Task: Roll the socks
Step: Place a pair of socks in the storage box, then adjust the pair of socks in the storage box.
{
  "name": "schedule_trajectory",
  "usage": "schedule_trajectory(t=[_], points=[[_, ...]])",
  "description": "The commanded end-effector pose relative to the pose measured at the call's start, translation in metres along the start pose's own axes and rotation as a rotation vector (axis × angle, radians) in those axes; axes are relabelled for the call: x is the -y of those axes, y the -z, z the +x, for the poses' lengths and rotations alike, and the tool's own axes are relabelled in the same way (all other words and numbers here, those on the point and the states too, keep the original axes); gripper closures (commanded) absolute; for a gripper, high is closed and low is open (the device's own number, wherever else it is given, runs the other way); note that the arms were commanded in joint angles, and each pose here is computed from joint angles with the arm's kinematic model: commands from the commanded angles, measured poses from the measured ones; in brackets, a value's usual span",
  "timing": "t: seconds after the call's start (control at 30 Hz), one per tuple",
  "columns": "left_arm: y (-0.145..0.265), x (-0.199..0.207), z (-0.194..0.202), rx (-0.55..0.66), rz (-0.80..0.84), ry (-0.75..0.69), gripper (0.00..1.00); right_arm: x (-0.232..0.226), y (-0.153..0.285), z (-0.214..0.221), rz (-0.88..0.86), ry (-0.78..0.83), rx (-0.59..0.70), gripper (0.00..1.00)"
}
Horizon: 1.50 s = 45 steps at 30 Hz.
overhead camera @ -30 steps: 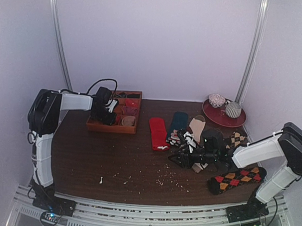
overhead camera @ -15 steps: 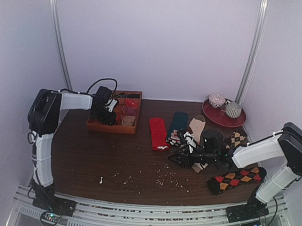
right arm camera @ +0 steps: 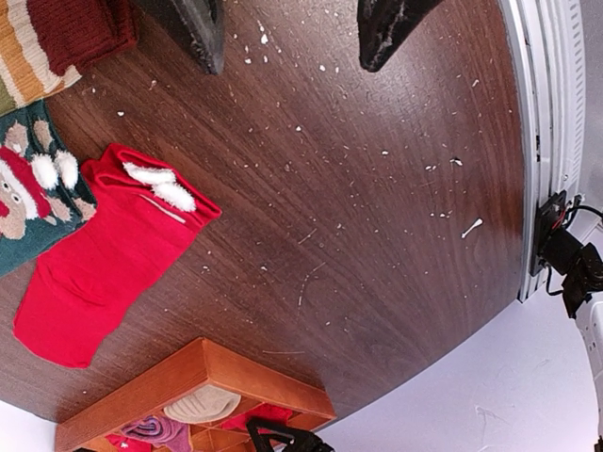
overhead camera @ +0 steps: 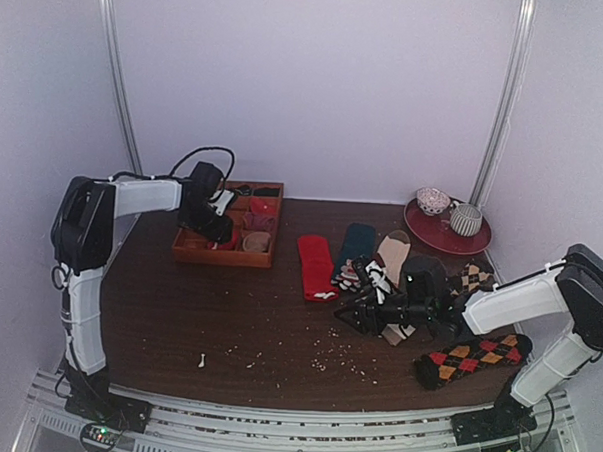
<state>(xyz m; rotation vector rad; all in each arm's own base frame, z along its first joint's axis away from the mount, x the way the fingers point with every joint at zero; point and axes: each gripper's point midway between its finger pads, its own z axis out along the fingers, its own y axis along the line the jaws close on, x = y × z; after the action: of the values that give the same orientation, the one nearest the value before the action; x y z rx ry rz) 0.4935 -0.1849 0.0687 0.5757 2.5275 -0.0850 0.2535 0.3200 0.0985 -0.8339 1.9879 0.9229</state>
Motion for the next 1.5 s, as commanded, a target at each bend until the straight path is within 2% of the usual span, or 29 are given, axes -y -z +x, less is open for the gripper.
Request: schedule_trajectory(t=[0.0,0.1,0.2,0.3,0.43,0.77,1.03,1.27,1.37,1.47], points=[[0.045,0.005,-0.042,0.125,0.026,-0.027,0.51,0.0,-0.002,-0.005,-0.014,0.001,0.005,0.52],[0.051,0.005,-0.043,0.134,0.029,-0.028,0.55,-0.001,-0.002,-0.004,-0.018,-0.003,0.006,0.51],[0.046,0.005,-0.036,0.111,0.024,-0.03,0.64,-0.001,-0.002,-0.004,-0.02,-0.005,0.006,0.52],[0.036,0.005,-0.024,0.076,0.021,-0.031,0.83,-0.001,-0.002,-0.004,-0.019,-0.005,0.007,0.52],[0.022,0.008,-0.016,0.054,0.034,-0.036,0.91,-0.001,-0.002,-0.005,-0.02,-0.005,0.008,0.52],[0.006,0.01,0.006,-0.004,0.041,-0.043,1.0,0.0,-0.002,0.0,-0.018,-0.013,-0.002,0.52],[-0.008,-0.007,0.06,-0.21,-0.062,-0.042,1.0,-0.001,-0.001,0.0,-0.022,-0.019,0.009,0.52],[-0.028,-0.006,0.096,-0.353,-0.057,-0.07,1.0,-0.002,-0.004,0.003,-0.034,-0.032,0.008,0.52],[-0.03,-0.005,0.094,-0.344,-0.055,-0.068,1.0,-0.002,-0.002,0.003,-0.029,-0.031,0.014,0.52],[-0.023,-0.004,0.07,-0.253,-0.049,-0.059,1.0,-0.001,-0.001,0.001,-0.024,-0.029,0.016,0.52]])
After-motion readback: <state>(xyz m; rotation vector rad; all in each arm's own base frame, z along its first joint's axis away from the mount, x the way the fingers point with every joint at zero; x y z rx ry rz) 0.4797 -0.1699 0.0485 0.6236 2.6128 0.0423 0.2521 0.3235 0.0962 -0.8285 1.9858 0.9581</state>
